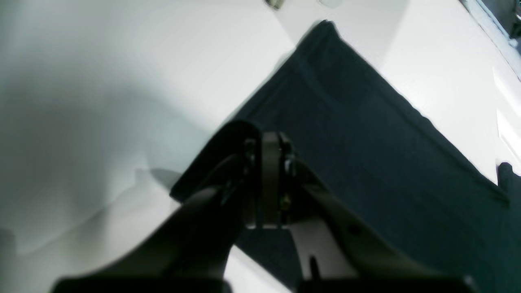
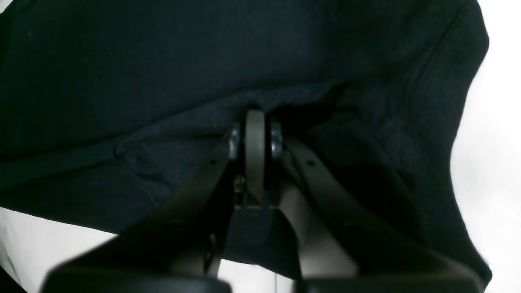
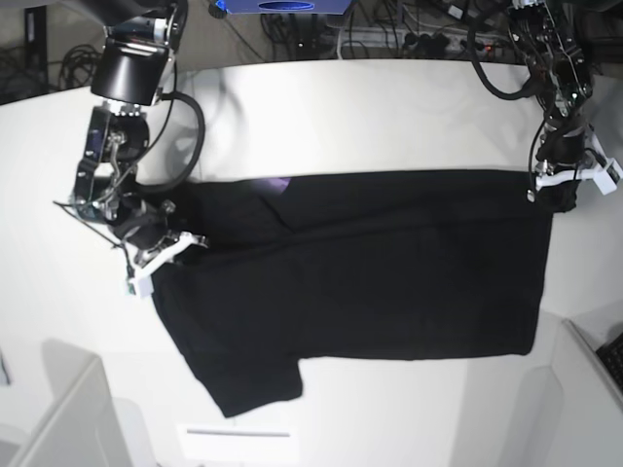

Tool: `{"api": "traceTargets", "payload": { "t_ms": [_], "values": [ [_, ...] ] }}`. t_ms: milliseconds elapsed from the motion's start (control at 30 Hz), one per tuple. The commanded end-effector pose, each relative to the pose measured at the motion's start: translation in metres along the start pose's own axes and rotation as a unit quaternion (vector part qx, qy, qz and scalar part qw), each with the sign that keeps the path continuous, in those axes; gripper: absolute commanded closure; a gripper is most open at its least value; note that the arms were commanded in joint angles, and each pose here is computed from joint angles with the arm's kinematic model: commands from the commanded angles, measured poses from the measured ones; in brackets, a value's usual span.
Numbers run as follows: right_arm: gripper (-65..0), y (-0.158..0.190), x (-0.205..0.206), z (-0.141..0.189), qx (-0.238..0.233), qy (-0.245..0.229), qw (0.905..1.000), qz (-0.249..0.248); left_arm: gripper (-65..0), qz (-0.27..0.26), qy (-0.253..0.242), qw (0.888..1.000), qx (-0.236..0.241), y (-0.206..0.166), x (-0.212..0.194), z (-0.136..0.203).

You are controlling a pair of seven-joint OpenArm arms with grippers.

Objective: Fold the T-shirt properly
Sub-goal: 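Grip the edge and pull the shirt toward the robot with both grippers, then drag the held edge further toward the robot, smoothing the shirt flat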

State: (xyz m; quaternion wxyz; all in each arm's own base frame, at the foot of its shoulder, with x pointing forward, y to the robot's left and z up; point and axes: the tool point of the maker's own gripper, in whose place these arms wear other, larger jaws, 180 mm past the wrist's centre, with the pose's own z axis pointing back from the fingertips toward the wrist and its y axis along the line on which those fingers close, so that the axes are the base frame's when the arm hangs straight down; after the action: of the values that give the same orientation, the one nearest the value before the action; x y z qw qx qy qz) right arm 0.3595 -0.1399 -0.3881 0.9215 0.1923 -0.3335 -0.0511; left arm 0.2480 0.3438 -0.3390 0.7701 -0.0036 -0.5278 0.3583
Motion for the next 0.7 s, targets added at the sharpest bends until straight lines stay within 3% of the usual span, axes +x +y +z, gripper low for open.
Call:
{"api": "traceTargets", "payload": {
  "t_ms": [0, 67, 100, 233, 333, 467, 567, 667],
  "values": [
    [0.0, 0.006, 0.023, 0.004, 0.01, -0.03, 0.9995, 0.008, -0.5, -0.004, -0.021, 1.0, -0.007, -0.003, 0.013, -0.001],
    [0.0, 0.006, 0.023, 0.005, 0.01, -0.03, 0.9995, 0.009, -11.0, -0.001, -0.017, 1.0, -0.001, 0.001, 0.01, -0.004],
    [-3.2, 0.006, 0.023, 0.005, 0.01, -0.03, 0.9995, 0.009, -17.1, 0.0, -0.016, 1.0, 0.001, 0.003, 0.009, -0.005],
    [-26.0, 0.005, 0.025, 0.006, 0.008, -0.033, 0.9994, 0.008, -37.2, 0.004, -0.021, 1.0, -0.003, -0.001, 0.013, -0.008],
    [-30.3, 0.004, 0.026, 0.006, 0.007, -0.036, 0.9993, 0.007, -48.1, 0.008, -0.031, 0.999, -0.009, -0.007, 0.02, -0.011],
    [-28.4, -0.005, 0.042, 0.031, -0.007, -0.091, 0.9955, -0.023, -47.9, -0.004, -0.043, 0.999, -0.021, -0.013, 0.033, -0.007],
    [-28.5, -0.009, 0.048, 0.057, -0.026, -0.126, 0.9915, -0.018, -48.4, -0.016, -0.036, 0.999, -0.017, -0.007, 0.028, 0.003],
    [-32.6, -0.01, 0.039, 0.077, -0.05, -0.142, 0.9877, -0.042, -48.7, -0.029, -0.025, 0.999, -0.002, 0.008, 0.02, 0.017]
  ]
}}
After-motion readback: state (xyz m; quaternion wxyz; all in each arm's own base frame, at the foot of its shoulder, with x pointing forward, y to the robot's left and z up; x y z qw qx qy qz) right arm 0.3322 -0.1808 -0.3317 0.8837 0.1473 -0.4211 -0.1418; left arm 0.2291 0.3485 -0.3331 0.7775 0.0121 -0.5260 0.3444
